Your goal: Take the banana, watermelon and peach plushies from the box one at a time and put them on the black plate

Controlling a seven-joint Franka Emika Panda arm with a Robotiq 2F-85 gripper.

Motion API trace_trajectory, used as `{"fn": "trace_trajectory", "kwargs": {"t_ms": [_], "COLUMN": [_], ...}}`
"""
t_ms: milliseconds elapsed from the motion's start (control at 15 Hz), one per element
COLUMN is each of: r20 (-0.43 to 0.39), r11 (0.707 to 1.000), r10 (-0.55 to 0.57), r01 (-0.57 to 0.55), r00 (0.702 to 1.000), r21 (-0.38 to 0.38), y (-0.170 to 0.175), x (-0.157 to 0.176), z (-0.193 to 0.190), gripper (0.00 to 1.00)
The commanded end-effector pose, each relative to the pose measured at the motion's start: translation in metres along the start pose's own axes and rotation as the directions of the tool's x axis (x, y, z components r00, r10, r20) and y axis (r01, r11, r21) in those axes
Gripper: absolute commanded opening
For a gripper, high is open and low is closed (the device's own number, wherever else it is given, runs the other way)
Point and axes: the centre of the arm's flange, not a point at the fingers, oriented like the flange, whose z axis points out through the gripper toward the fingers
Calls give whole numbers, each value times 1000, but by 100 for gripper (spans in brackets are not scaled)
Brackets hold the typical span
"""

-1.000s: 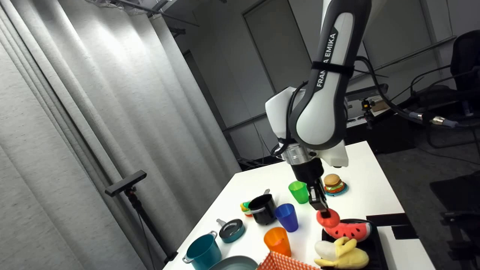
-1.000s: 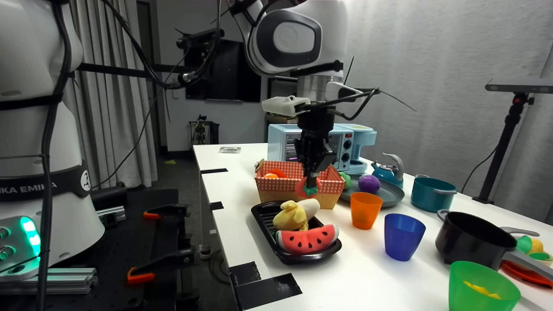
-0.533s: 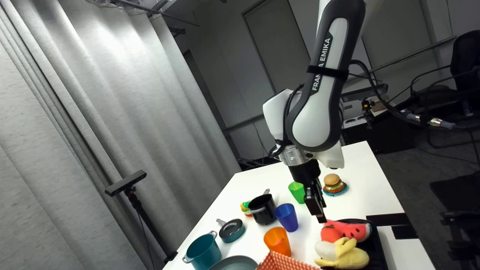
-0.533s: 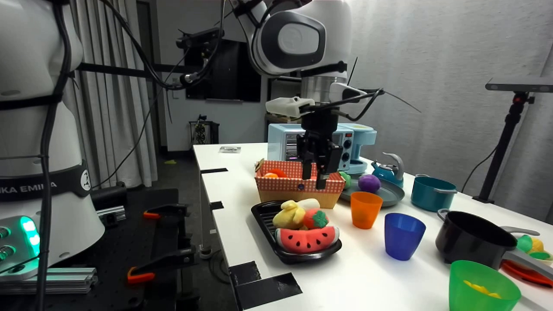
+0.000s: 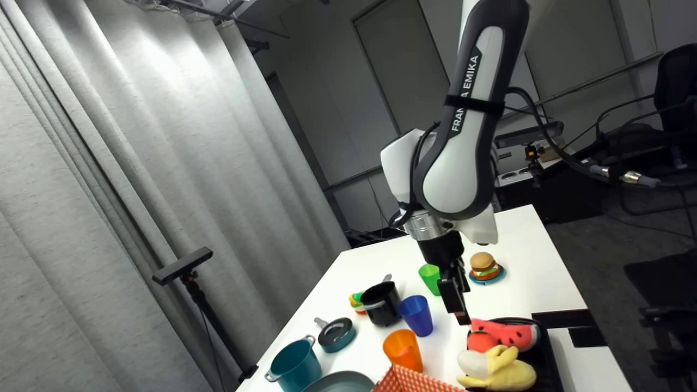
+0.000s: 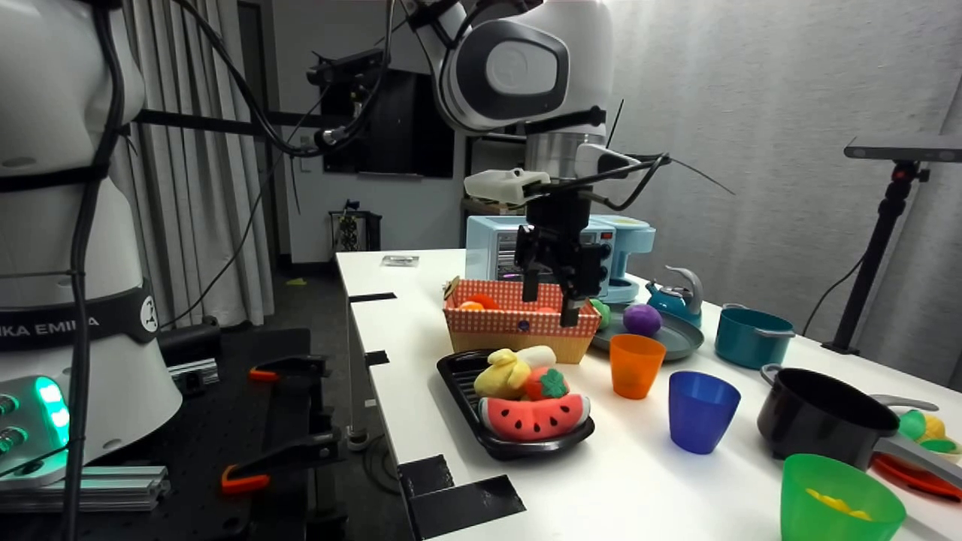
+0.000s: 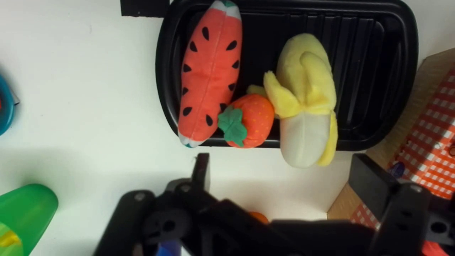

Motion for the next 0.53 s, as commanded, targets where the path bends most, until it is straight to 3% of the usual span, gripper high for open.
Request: {"fn": "trace_trajectory", "kwargs": {"t_ms": [0,467], "r20": [-19,-57], "r11": [1000,1000], "r10": [16,0], "r01": [-16,0], "r00": [1000,998], "r21": [-1,-7], "y": [-1,-13], "x": [-2,-11], "z": [-12,-47], "gripper": [100,100]}}
